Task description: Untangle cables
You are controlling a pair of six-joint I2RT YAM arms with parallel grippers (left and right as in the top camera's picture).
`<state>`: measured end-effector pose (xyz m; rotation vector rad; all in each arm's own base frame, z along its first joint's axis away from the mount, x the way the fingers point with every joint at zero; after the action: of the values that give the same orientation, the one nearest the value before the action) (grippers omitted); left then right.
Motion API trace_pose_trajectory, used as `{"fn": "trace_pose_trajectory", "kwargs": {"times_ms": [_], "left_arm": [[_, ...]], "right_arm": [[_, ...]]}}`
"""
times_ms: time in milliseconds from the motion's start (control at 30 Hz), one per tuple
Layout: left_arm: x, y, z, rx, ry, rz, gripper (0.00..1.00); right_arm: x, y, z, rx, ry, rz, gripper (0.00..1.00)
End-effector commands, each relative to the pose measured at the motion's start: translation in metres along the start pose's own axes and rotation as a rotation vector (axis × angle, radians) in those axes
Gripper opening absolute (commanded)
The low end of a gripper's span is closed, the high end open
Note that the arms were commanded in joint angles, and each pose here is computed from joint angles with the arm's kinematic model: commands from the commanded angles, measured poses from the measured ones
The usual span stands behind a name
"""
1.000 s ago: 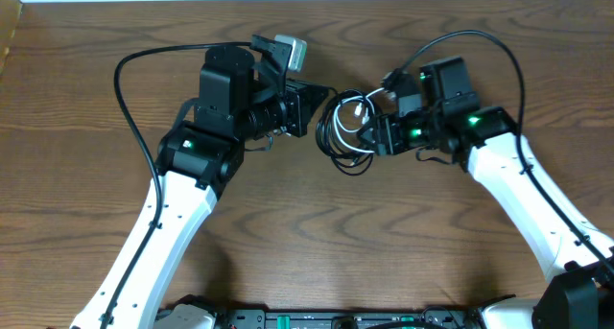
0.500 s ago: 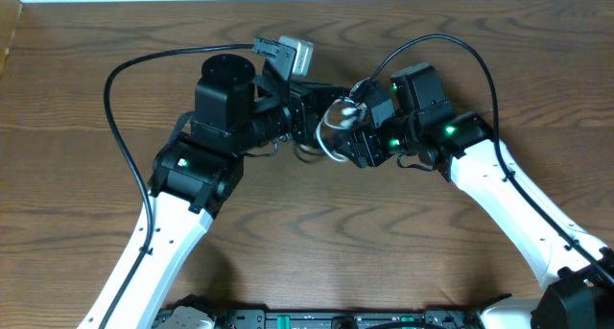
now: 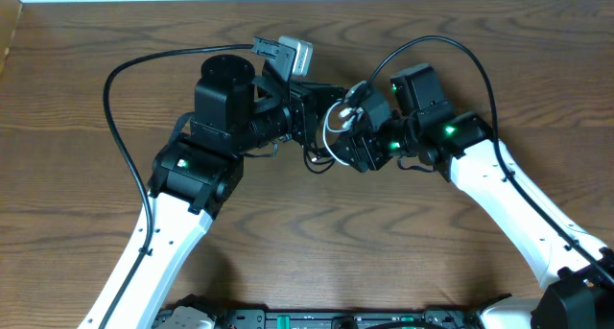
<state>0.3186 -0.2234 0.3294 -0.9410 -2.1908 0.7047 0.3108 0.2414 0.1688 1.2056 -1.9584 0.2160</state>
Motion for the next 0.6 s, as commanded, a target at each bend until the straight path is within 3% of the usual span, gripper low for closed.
{"fn": "trace_pose_trajectory", "kwargs": {"times_ms": [0,300,400,567], "left_arm": [[0.008,-0.009,-0.007,-0.022,-0.033,0.008,0.08],[0.008,0.01,-0.003,-0.044,-0.032,-0.093,0.08],[0.009,0.026,-0.003,-0.03,-0.044,-0.175,0.09],[0.004,0.031,0.0,-0.062,-0.024,-0.188,0.09]], "right_arm": [[0.002,-0.024,0.009,-0.109,0.039,0.156,0.61],[0.008,-0.048,0.015,-0.206,0.055,0.311,0.61],[0.006,-0.041,0.014,-0.179,0.054,0.268,0.62],[0.001,-0.016,0.011,-0.041,0.049,0.108,0.63]]}}
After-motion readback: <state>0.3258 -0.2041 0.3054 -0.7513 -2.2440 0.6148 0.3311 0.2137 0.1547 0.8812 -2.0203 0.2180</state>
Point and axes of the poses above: each gripper's point midway between its finger pads, its own x axis back along the fingers, its own y axis along the line the jaws close on, z = x × y, the point moved 1 cm from there along x, back along the fingers, and after that the axes turned 15 degrees about x, right-handed, at the moved point
